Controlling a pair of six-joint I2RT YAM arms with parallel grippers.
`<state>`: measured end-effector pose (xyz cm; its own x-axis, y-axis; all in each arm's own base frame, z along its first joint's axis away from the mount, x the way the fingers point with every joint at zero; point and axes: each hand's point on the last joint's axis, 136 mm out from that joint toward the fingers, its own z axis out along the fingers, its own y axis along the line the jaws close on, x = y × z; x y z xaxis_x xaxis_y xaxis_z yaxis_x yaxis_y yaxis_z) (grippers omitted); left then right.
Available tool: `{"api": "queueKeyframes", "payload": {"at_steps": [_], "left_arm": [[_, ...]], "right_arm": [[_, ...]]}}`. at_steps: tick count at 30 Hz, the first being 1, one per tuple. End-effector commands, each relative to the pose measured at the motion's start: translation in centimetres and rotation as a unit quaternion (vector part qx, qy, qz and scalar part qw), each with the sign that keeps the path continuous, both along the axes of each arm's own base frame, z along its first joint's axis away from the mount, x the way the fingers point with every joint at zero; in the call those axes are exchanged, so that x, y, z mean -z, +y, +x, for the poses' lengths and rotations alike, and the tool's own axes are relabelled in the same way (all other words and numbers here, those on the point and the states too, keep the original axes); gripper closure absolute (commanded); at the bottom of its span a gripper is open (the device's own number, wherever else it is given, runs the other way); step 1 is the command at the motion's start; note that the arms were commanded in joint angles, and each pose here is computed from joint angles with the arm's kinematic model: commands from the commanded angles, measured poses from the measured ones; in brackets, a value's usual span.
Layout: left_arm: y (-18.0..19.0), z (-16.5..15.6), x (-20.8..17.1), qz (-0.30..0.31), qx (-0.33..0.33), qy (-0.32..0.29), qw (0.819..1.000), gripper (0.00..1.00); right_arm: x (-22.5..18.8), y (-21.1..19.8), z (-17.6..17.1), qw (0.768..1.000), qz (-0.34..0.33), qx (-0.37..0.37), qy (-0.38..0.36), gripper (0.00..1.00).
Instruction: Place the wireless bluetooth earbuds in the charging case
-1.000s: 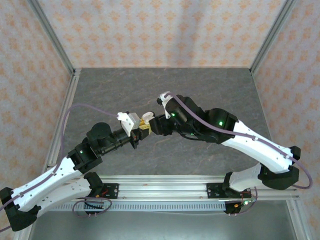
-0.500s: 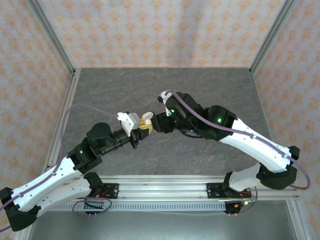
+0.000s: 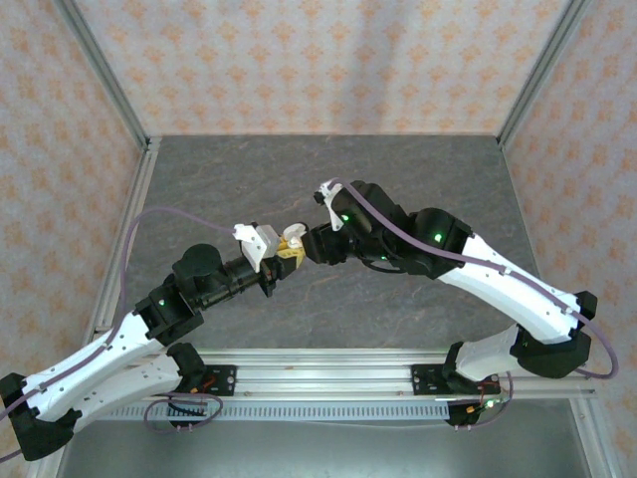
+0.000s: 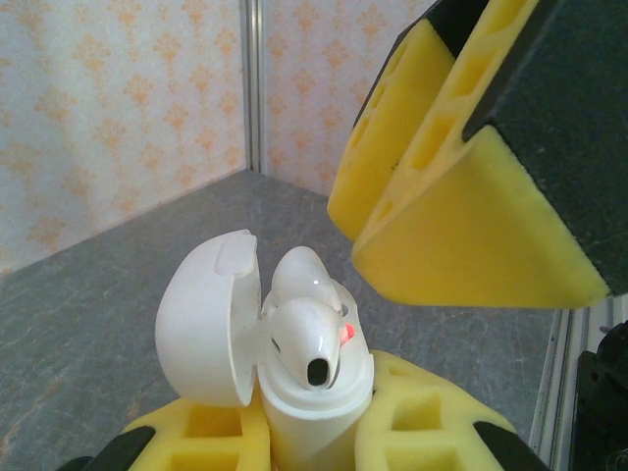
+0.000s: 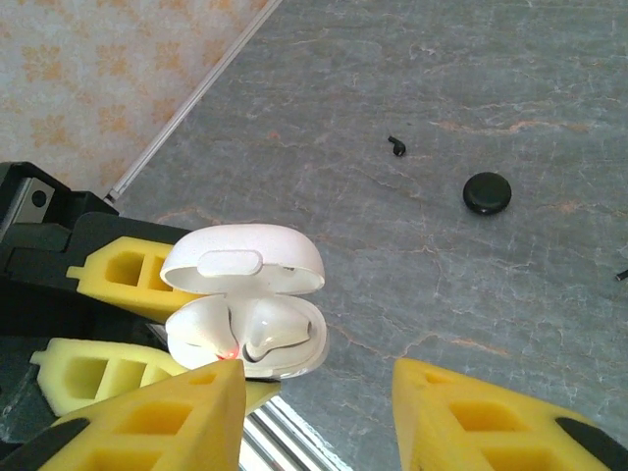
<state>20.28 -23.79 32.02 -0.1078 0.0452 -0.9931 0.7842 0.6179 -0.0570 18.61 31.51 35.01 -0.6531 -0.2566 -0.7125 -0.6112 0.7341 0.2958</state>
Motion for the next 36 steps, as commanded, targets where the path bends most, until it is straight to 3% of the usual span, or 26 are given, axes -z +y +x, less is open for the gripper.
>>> {"api": "queueKeyframes", "payload": {"at_steps": [1,17,24,36], "left_arm": [[0.4,-0.5,-2.5,-0.028,0.001,-0.016,0.999,1.00],[-0.2,-1.4,-2.8,-0.034,0.032,-0.024,0.999,1.00],[-1.1,-2.5,-3.2,-0.039,0.075,-0.030,0.996,1.00],[-2.4,-2.4,-3.1,-0.031,0.098,-0.025,0.994,1.00]], "right_arm": [[-1.0,-0.4,-0.3,1.000,0.018,-0.010,-0.011,0.56],[-3.4,-1.4,1.0,0.991,0.127,0.010,0.028,0.58],[-4.4,-0.1,2.5,0.973,0.214,-0.004,0.084,0.50],[-2.2,1.6,1.7,0.956,0.236,-0.049,0.167,0.63]]}}
